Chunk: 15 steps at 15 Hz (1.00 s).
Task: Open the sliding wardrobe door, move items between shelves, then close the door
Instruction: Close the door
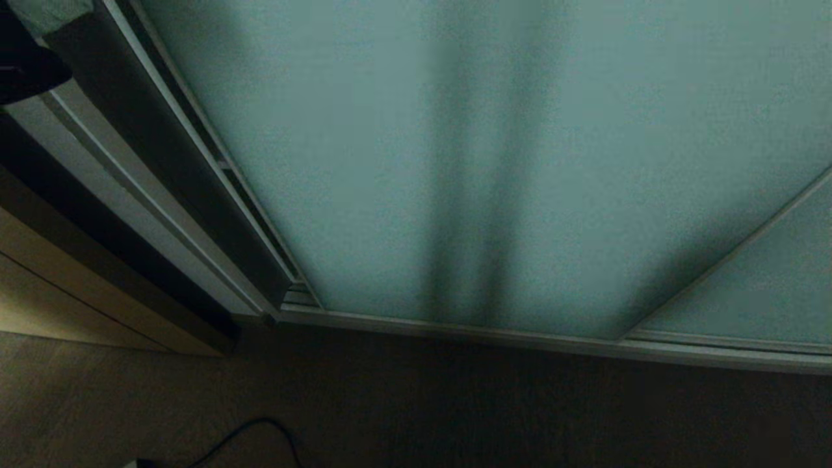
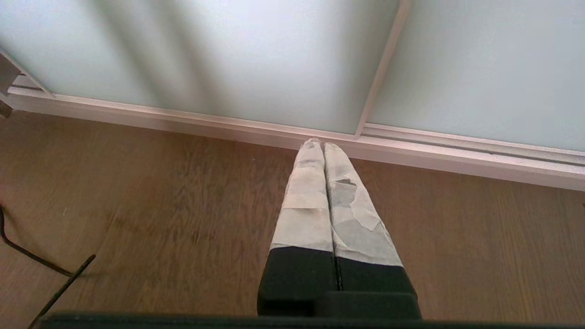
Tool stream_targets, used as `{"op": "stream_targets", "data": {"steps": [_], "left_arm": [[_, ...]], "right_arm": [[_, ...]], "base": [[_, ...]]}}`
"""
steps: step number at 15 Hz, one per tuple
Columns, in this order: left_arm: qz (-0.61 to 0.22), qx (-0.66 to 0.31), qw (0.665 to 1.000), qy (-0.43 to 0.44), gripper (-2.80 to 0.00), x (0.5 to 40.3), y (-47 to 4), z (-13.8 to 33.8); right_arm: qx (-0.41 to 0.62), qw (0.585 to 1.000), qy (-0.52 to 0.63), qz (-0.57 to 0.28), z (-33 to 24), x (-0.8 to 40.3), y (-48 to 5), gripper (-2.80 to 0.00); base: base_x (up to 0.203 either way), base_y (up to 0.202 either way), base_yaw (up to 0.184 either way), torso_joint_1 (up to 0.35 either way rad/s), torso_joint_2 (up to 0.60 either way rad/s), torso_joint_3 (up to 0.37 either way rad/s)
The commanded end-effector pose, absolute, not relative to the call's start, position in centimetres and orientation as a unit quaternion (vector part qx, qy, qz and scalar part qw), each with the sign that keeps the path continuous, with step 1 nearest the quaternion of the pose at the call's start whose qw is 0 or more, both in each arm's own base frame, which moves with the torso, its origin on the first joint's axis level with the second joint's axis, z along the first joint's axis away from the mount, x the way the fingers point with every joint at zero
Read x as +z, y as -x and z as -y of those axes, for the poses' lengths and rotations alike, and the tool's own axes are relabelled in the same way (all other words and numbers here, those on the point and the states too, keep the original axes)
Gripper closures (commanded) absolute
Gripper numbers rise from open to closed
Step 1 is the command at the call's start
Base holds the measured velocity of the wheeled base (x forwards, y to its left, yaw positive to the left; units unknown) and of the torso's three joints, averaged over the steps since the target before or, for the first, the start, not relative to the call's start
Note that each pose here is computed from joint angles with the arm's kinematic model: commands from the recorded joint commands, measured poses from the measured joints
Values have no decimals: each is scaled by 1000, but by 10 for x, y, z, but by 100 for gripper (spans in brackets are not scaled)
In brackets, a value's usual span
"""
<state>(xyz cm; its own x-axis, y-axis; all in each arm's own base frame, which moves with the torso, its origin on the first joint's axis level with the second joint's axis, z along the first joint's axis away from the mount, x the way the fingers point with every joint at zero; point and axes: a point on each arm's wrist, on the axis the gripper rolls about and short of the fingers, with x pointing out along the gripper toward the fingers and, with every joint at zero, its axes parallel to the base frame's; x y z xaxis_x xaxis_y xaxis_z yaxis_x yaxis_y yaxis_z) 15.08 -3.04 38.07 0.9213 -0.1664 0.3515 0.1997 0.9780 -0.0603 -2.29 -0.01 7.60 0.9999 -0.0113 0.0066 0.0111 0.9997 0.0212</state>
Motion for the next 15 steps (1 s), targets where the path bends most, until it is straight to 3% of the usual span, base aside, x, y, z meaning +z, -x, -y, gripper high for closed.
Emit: {"op": "stream_targets", "data": {"steps": [1, 6, 15], "left_arm": [[161, -91, 982, 44, 0, 371, -168, 34], [223, -44, 973, 45, 0, 374, -216, 39], [247, -9, 968, 35, 0, 377, -231, 27]], "right_arm": [[-5, 1000, -11, 4, 0, 76, 23, 0], [-5, 1000, -11, 4, 0, 76, 23, 0], [-5, 1000, -11, 4, 0, 76, 23, 0]], "base": [[0, 0, 0, 0, 0, 0], [0, 0, 0, 0, 0, 0], [0, 0, 0, 0, 0, 0]]}}
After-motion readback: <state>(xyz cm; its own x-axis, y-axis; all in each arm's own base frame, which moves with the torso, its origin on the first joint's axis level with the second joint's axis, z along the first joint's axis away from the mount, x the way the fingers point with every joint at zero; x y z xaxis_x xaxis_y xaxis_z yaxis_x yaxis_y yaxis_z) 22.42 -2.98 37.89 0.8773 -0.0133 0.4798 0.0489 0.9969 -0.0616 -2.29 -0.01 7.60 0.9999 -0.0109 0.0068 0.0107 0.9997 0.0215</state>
